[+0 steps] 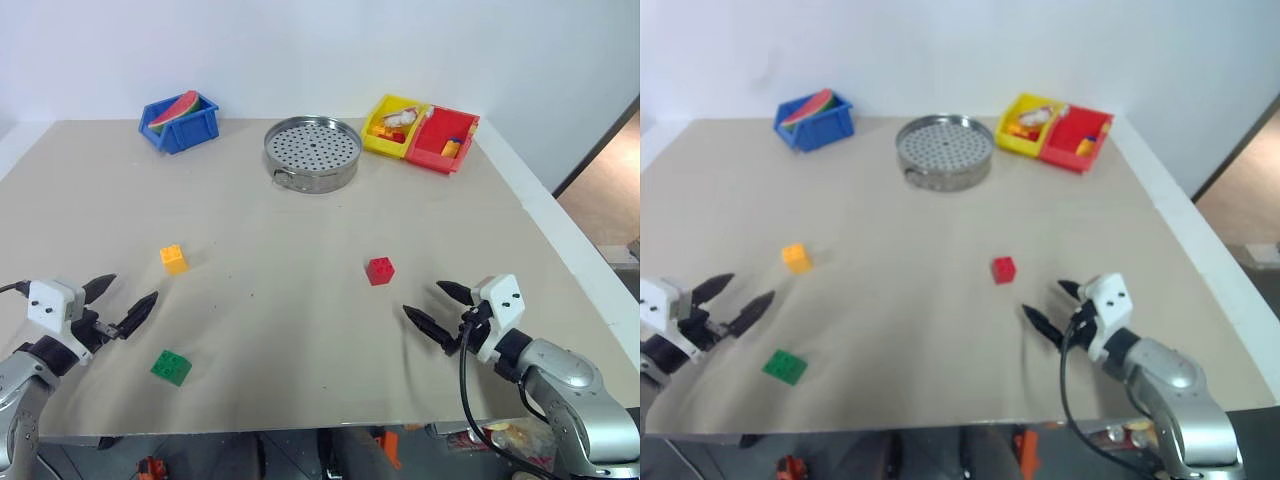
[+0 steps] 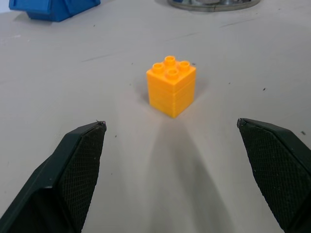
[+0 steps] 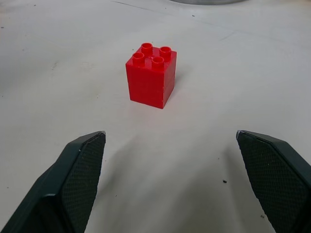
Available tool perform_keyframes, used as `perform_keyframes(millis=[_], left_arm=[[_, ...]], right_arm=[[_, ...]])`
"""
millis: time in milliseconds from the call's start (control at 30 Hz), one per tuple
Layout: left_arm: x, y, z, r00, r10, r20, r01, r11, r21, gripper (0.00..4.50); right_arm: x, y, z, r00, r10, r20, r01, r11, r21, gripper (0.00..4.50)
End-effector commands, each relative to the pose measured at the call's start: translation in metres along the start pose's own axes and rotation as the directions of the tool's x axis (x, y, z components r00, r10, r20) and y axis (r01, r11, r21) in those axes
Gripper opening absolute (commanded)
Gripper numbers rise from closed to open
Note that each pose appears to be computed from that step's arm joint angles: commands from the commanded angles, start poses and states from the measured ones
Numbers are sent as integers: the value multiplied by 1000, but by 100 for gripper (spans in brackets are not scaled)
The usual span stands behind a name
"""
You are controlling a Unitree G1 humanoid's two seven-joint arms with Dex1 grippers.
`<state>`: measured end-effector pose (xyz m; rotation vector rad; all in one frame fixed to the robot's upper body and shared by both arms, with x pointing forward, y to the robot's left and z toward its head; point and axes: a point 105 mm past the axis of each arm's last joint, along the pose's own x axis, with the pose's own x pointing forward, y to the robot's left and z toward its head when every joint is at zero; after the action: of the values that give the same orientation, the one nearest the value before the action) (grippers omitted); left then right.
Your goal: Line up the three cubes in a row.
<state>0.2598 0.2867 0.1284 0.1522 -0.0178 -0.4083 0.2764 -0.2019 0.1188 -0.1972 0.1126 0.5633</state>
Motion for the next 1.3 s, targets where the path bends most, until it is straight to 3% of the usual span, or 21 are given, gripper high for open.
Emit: perform_keyframes(millis=[33,167,267,500,767,1233,1300], left_arm=[[6,-24,39,981,-178,77,169,980,105,448],[9,-61,54,909,-413,51,406,908,100,448],[11,-94,49,810,-586,-31,585,804,107,448],[27,-128,48,689,-723,-53,723,681,116,448],[38,-137,57,643,-765,-38,761,634,136,448],[37,-145,55,628,-776,-53,774,617,141,448],[37,-146,56,629,-776,-52,774,617,141,450]], right_arm=[[0,-6,39,992,-46,117,58,993,-100,450],[14,6,66,985,-39,165,56,993,-100,450],[37,27,72,986,-15,165,25,998,-61,450],[62,42,57,995,-50,86,53,998,-26,450],[70,22,40,981,-190,26,190,982,2,450],[82,23,20,975,-220,-35,222,965,137,450],[83,21,17,975,-218,-44,222,964,144,392]])
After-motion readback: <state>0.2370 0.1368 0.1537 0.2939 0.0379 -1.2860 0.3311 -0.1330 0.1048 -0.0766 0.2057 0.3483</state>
